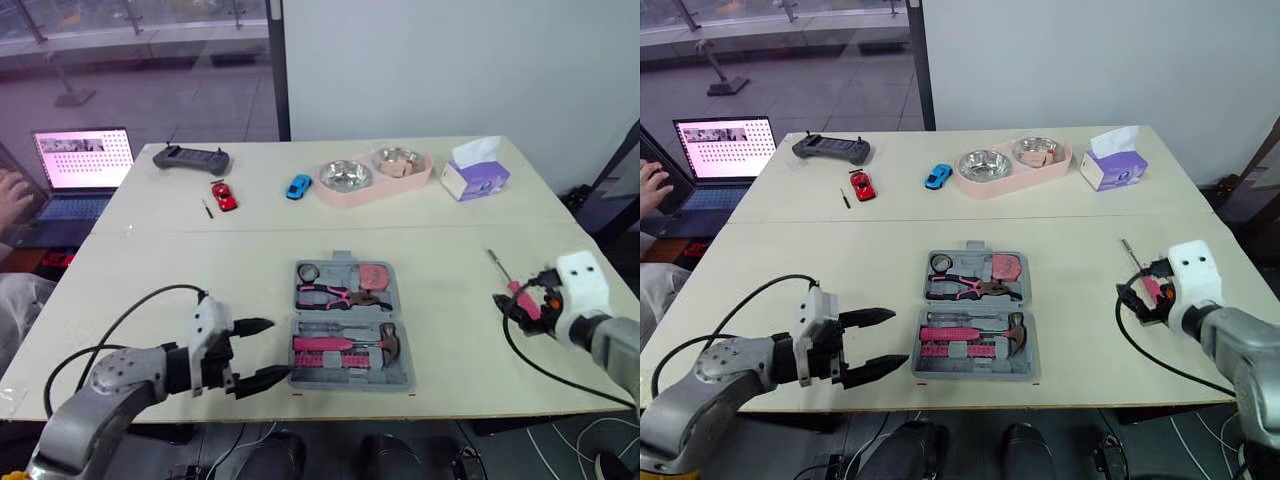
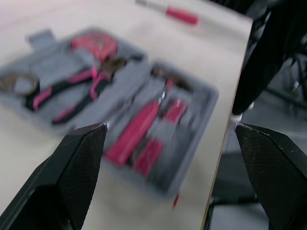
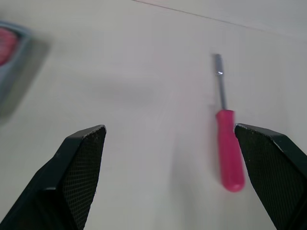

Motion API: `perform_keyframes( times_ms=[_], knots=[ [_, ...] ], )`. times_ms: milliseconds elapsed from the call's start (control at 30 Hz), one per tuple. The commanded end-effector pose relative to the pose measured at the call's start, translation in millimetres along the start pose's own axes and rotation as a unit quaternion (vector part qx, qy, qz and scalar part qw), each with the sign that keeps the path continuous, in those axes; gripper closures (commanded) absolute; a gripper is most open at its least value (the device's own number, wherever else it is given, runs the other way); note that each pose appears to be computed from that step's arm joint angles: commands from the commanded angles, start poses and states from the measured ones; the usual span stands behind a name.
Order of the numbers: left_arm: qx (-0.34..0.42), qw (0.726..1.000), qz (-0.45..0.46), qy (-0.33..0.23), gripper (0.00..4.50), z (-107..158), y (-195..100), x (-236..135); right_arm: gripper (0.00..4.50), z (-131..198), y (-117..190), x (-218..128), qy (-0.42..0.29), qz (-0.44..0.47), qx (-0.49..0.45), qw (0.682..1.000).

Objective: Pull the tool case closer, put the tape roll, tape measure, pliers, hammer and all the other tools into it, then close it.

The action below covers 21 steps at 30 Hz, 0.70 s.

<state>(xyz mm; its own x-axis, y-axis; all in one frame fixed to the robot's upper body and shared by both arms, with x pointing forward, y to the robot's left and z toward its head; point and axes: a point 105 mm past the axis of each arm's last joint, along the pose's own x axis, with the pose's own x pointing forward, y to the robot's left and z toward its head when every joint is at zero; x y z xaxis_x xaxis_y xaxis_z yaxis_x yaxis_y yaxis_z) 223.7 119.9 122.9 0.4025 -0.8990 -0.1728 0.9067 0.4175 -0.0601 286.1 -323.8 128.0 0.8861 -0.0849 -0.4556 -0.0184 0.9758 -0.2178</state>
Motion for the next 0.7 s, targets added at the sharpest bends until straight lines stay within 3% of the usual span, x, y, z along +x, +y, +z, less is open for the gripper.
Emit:
perform_keyframes(
  times_ms=[33,167,267,333,400,700],
  knots=[
    [0.025,0.999,-0.012,-0.030,0.03,21,-9,9,0.00,2,-27,13,0.028,-0.058,0.004,0.998],
    [0.055,0.996,-0.015,-0.065,0.03,36,-15,18,0.00,3,-40,29,0.055,-0.066,0.007,0.996],
    [0.057,0.990,-0.012,-0.130,0.03,49,-20,22,0.00,2,-43,43,0.078,-0.044,-0.002,0.996],
    [0.086,0.988,-0.039,-0.126,0.03,45,-29,20,0.00,-2,-42,55,0.102,-0.017,0.003,0.995],
    [0.066,0.991,-0.053,-0.104,0.03,36,-33,21,0.00,-5,-43,62,0.119,-0.009,0.009,0.993],
    [0.087,0.990,-0.039,-0.101,0.03,36,-31,22,0.00,-17,-40,89,0.169,0.009,-0.014,0.985]
  ],
)
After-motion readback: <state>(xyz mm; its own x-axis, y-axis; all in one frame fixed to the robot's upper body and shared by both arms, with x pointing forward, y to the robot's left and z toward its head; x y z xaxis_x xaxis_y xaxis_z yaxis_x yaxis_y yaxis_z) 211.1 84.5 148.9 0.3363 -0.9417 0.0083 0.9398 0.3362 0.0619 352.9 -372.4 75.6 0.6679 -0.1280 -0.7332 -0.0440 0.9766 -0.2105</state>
